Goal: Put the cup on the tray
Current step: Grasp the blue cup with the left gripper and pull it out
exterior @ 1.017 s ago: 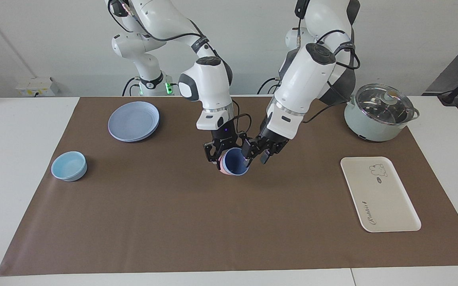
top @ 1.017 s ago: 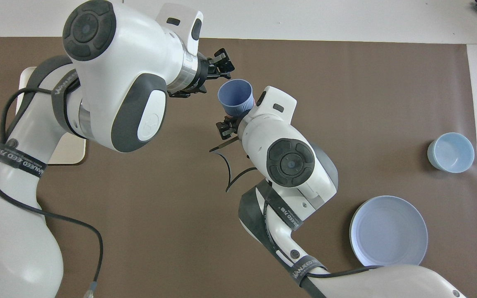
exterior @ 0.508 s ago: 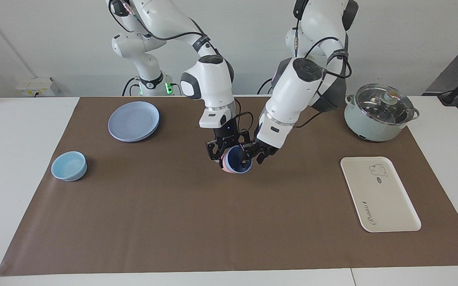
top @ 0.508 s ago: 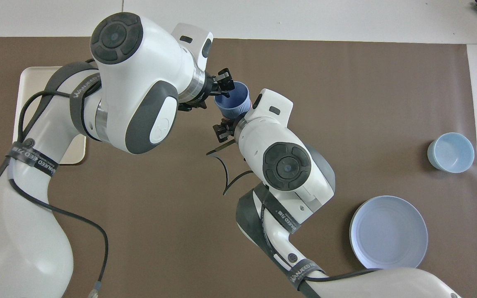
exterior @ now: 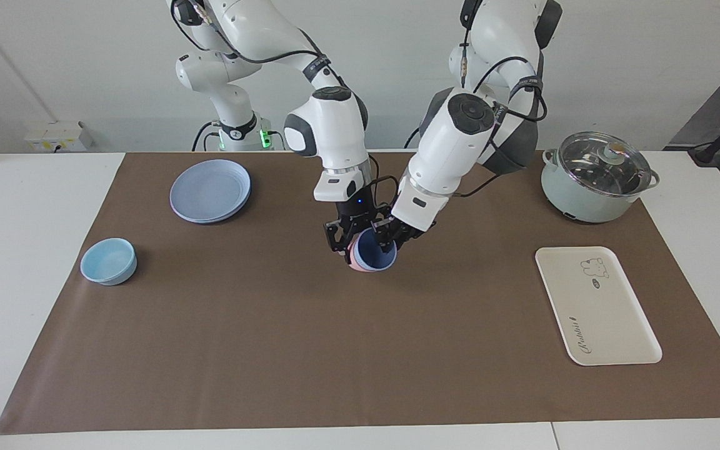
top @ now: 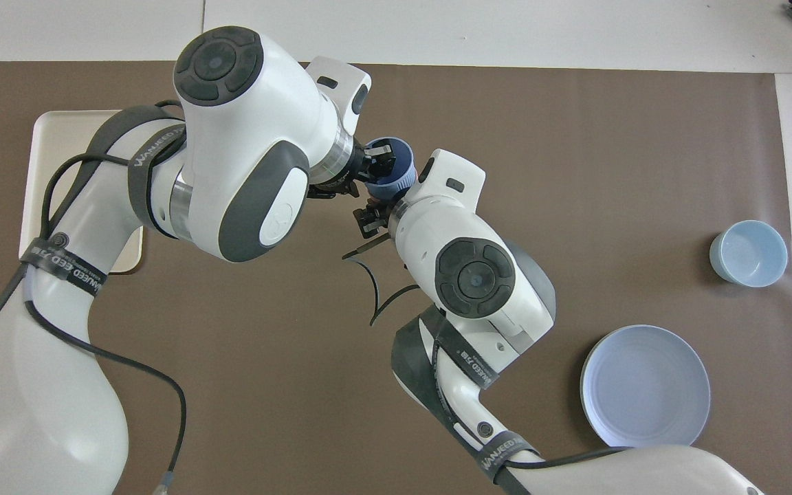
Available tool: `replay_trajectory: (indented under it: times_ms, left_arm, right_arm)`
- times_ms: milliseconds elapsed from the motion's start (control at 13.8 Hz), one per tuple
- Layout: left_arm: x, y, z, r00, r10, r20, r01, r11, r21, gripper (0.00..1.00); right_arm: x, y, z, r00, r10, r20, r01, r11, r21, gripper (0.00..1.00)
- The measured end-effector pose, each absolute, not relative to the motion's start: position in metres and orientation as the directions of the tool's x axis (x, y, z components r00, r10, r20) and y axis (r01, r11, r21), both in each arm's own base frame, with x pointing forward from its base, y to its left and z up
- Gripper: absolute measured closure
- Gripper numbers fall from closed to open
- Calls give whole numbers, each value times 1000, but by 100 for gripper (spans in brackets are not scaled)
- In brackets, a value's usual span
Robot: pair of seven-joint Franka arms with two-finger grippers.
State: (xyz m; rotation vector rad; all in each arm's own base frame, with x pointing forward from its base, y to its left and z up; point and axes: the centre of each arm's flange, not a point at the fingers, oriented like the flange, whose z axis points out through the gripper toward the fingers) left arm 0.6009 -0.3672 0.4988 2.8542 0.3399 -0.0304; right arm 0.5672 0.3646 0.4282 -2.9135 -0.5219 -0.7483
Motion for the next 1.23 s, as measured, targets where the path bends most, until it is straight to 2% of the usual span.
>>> replay_trajectory:
  times_ms: [145,290,871,1234]
  left_arm:
    - [599,-370,500,972,226,-59,233,-934,269,90]
    - [600,-369,502,971,232,-58,239,-932,272,93]
    - [602,-368,508,970,236,-56,242,-928,285,94]
    - [605,-362,529,967,244,-71,254,-916,311,94]
  right_arm:
    - [567,364,428,823,304,480,347,-938,0,17]
    - [566,364,428,823,304,480,347,-938,0,17]
    - [567,362,432,820,300,487,343,-939,-1,17]
    - [569,359,433,821,296,488,339,-941,0,17]
